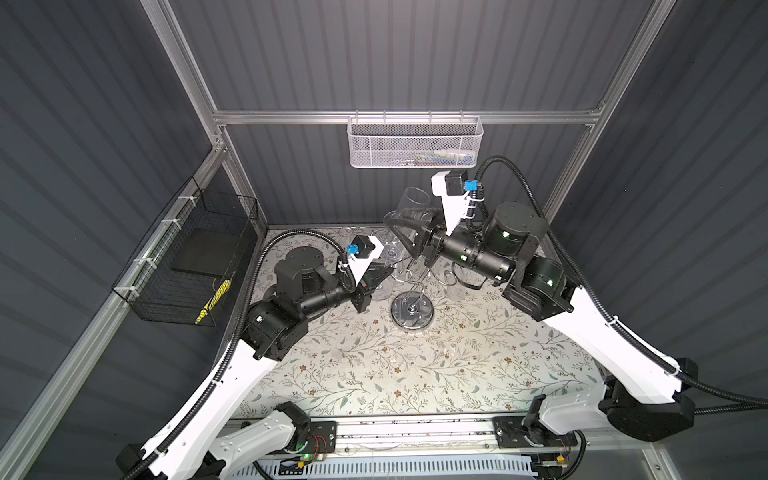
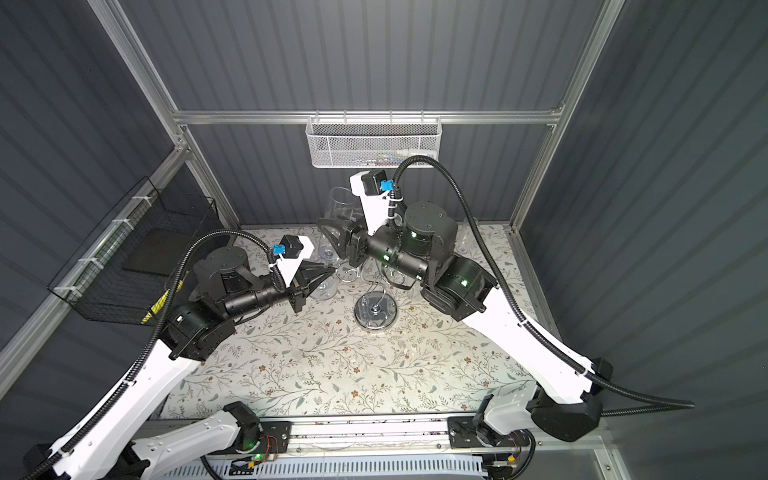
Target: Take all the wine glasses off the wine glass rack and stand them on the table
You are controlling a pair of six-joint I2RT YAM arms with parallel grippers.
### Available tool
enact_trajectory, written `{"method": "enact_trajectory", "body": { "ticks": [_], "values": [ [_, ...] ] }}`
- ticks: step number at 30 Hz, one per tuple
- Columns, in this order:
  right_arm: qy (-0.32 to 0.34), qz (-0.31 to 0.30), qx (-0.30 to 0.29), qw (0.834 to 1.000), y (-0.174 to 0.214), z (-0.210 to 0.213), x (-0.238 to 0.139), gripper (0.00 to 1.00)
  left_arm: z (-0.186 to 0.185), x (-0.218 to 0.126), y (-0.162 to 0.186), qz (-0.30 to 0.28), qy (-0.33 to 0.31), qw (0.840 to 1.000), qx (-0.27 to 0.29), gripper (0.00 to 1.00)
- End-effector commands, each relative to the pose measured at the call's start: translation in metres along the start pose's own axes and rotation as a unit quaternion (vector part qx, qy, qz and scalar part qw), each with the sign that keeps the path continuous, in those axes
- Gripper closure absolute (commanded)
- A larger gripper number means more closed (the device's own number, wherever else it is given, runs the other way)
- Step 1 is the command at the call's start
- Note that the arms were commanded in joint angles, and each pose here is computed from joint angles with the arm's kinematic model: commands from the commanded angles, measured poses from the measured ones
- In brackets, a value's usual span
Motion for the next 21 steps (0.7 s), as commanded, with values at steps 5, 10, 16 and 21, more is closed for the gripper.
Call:
{"method": "enact_trajectory", "body": {
  "ticks": [5, 10, 16, 21],
  "values": [
    [-0.006, -0.029, -0.005, 1.000, -0.006, -0.002, -0.003, 0.59, -0.005, -0.005, -0.014, -0.019, 0.008, 1.000, 0.017, 1.00],
    [-0.008, -0.032, -0.010, 0.999, -0.006, -0.002, -0.003, 0.61, -0.004, -0.006, -0.016, -0.024, 0.004, 1.000, 0.014, 0.98],
    [-0.008, -0.040, -0.017, 0.999, -0.007, -0.002, -0.007, 0.61, -0.003, -0.007, -0.020, -0.042, 0.002, 0.999, -0.003, 0.66],
    [-0.006, -0.047, -0.027, 0.999, -0.012, -0.001, -0.014, 0.61, -0.005, -0.015, -0.026, -0.056, 0.001, 0.998, -0.009, 0.48]
  ]
}}
Point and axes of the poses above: each gripper's point midway between its finger pads, its own x axis out along the fingers, its own z axis along the line the jaws close on, y = z × x, the point moved 1 cm from there along -x, back along the fingers, and after that the axes turned 1 degree about x, right-handed, at the moved point
